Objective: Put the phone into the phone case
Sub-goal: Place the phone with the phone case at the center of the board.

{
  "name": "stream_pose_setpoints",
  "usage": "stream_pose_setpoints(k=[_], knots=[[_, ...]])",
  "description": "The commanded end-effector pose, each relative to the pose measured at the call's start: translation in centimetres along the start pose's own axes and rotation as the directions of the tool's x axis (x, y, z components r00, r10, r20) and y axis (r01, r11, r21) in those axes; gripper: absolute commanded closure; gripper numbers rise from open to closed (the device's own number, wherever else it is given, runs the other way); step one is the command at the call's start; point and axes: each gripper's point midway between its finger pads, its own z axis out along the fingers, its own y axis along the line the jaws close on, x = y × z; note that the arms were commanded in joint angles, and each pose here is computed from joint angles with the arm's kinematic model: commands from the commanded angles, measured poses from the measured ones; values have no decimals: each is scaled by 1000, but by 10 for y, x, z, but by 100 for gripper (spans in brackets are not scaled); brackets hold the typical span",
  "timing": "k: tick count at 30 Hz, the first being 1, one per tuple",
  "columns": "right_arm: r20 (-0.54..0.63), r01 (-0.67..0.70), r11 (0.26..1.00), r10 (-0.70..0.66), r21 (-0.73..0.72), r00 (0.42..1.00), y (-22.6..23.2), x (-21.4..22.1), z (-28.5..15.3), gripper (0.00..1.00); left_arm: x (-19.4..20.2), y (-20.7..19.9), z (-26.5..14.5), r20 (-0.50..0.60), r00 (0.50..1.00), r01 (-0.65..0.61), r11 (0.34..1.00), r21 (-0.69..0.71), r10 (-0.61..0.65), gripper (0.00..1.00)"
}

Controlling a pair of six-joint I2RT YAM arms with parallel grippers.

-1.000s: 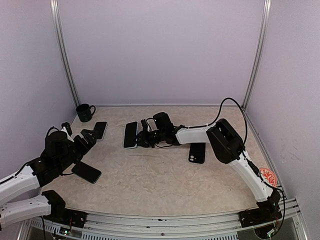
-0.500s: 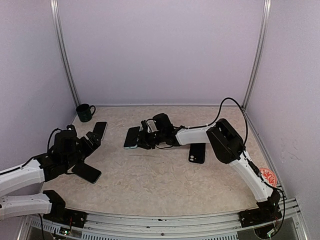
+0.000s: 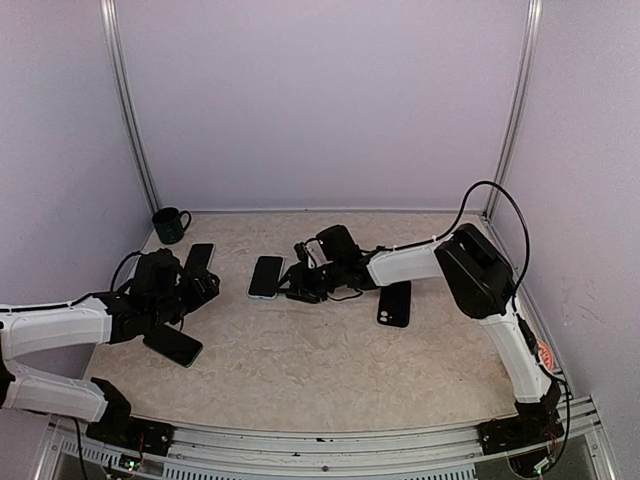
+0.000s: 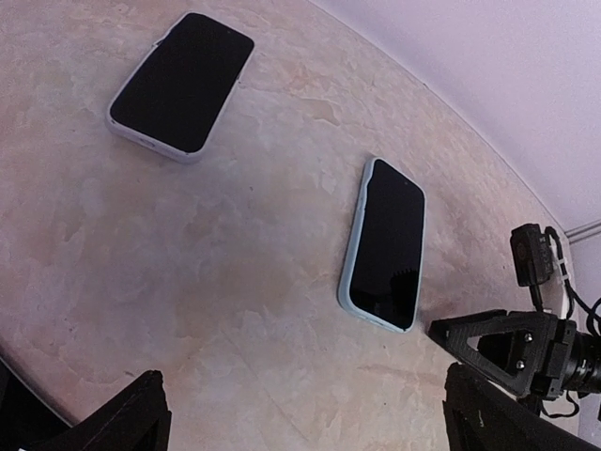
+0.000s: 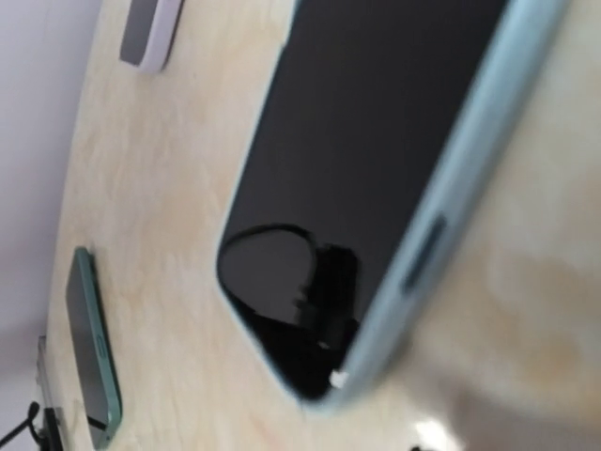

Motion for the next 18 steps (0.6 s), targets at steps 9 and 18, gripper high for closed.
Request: stream_pose_setpoints(k=[9, 18], knots=[[85, 157, 987, -160, 35, 984, 44, 13, -89, 50, 20, -85, 39, -125, 948, -274, 952, 140, 292, 1], [152, 261, 964, -266, 51, 952, 74, 30, -155, 6, 73, -111, 83, -268, 825, -471, 868, 157, 497, 1]])
